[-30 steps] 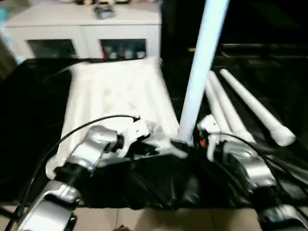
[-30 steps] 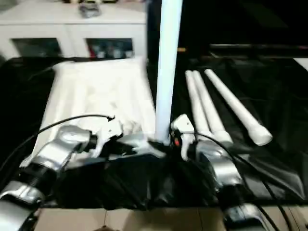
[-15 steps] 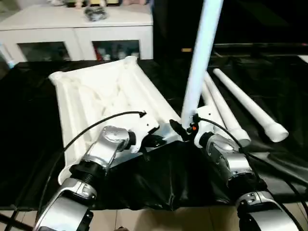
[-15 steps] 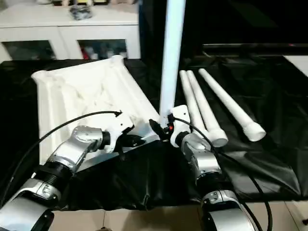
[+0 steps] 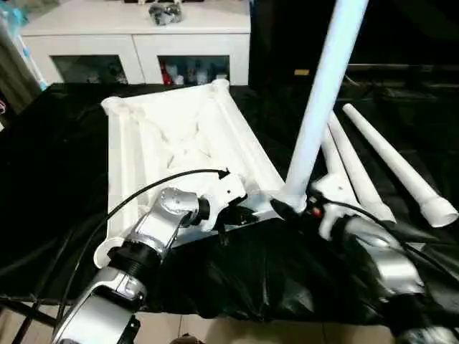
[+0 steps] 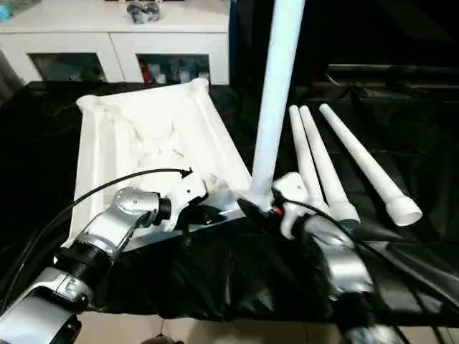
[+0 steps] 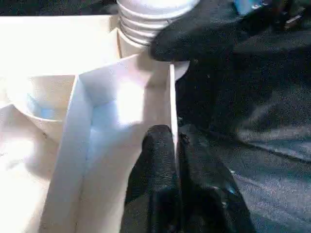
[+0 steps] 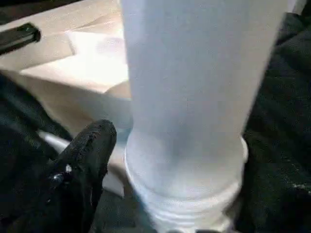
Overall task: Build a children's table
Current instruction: Rotate leg to tighten
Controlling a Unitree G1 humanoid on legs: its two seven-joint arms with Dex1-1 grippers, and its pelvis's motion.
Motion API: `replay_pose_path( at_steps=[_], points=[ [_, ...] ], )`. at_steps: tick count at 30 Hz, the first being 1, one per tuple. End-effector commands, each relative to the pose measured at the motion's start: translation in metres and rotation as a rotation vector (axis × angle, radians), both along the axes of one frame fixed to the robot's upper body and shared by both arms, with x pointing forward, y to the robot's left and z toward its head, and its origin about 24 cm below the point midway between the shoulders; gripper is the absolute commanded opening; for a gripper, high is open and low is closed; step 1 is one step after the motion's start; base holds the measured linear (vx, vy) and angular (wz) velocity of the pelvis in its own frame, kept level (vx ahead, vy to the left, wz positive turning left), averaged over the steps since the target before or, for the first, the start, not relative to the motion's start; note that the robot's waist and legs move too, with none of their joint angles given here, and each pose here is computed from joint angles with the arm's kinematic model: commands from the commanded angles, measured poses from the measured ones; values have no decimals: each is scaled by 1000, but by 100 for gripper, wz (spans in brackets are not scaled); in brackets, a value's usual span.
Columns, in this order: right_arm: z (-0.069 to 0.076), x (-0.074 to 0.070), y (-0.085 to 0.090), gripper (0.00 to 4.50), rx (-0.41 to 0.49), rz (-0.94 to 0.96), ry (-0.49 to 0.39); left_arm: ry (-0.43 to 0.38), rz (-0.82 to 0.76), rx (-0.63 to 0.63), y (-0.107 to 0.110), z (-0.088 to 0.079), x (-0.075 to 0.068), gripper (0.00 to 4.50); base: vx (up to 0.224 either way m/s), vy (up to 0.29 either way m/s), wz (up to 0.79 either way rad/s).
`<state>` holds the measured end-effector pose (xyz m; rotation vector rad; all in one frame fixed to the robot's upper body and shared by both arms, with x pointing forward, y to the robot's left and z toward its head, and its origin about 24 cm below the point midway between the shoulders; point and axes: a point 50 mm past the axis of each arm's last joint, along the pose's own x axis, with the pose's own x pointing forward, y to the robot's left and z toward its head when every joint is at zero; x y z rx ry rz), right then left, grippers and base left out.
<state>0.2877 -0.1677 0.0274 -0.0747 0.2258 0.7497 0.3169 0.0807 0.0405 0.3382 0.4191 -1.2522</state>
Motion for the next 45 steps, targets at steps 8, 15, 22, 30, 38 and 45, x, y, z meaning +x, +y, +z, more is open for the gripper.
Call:
replay_pose_path(
  at_steps=[8,15,22,30,38,45],
  points=[
    [8,-15,11,391,16,115,-3,15,56,69,22,-14,-4,85,0,0,0],
    [28,-24,-3,391,21,137,-41,-10,57,16,45,3,-5,85,0,0,0],
    [28,-30,-16,391,0,88,-32,-23,38,9,50,8,-9,85,0,0,0],
    [25,-42,-21,391,-2,128,44,9,56,13,56,9,-13,125,0,0,0],
    [23,-46,-20,391,-63,189,75,-152,386,25,103,40,21,161,0,0,0],
    [21,-36,-20,391,-58,109,72,-96,294,-32,104,46,7,161,0,0,0]
  ],
)
